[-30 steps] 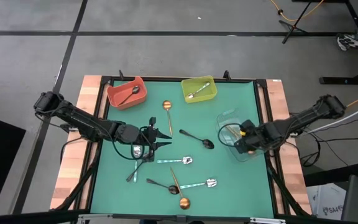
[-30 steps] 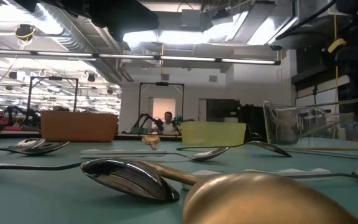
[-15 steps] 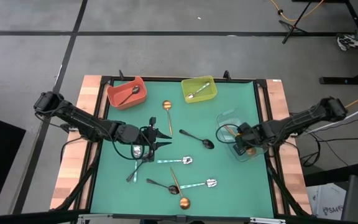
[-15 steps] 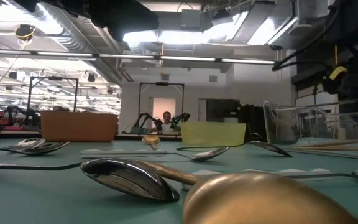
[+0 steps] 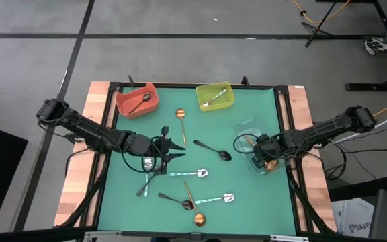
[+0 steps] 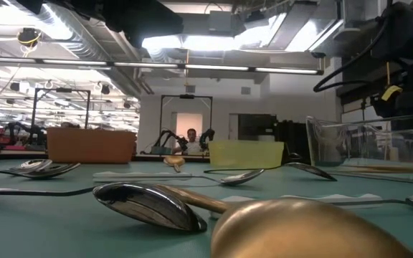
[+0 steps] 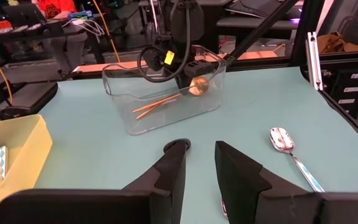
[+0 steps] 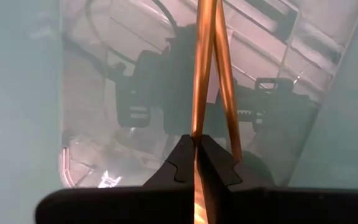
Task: Sort silverware by color (type)
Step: Put the center gold spoon into the transparent bin
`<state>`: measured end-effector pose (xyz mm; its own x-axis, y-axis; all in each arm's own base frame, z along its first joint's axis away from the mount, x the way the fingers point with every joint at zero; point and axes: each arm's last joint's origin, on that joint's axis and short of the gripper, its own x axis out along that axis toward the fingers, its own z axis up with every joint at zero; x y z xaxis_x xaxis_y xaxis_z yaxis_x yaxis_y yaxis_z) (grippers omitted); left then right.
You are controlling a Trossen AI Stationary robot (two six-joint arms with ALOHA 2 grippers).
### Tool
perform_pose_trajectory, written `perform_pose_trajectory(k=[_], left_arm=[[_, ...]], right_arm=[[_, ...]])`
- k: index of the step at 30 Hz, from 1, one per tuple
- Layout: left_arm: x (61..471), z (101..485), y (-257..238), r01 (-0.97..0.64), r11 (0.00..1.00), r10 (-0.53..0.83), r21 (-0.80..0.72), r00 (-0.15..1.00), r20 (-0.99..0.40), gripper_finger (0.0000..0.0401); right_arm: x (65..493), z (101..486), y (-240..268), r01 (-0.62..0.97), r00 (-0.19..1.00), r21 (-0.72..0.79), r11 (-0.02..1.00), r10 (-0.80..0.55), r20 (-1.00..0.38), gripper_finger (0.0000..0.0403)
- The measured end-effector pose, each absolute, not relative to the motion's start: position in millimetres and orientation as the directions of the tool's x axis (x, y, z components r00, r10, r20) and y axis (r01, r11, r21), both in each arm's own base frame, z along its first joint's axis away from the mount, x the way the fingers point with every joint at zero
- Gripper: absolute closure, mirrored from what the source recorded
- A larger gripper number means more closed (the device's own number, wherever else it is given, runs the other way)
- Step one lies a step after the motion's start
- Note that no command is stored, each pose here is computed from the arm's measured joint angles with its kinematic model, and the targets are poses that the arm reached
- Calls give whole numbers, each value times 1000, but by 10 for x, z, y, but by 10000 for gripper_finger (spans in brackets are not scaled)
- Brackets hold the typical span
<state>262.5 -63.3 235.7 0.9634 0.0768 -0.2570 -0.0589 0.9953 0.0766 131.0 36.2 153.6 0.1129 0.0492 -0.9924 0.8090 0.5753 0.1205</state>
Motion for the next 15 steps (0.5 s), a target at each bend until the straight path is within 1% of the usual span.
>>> perform_pose_trajectory(k=[15], left_arm=[[2625,2357,-634,-59,995,76,76,963,-257,321]], right_arm=[[1310,1534,356,810,117,111,576,26,-993,400]])
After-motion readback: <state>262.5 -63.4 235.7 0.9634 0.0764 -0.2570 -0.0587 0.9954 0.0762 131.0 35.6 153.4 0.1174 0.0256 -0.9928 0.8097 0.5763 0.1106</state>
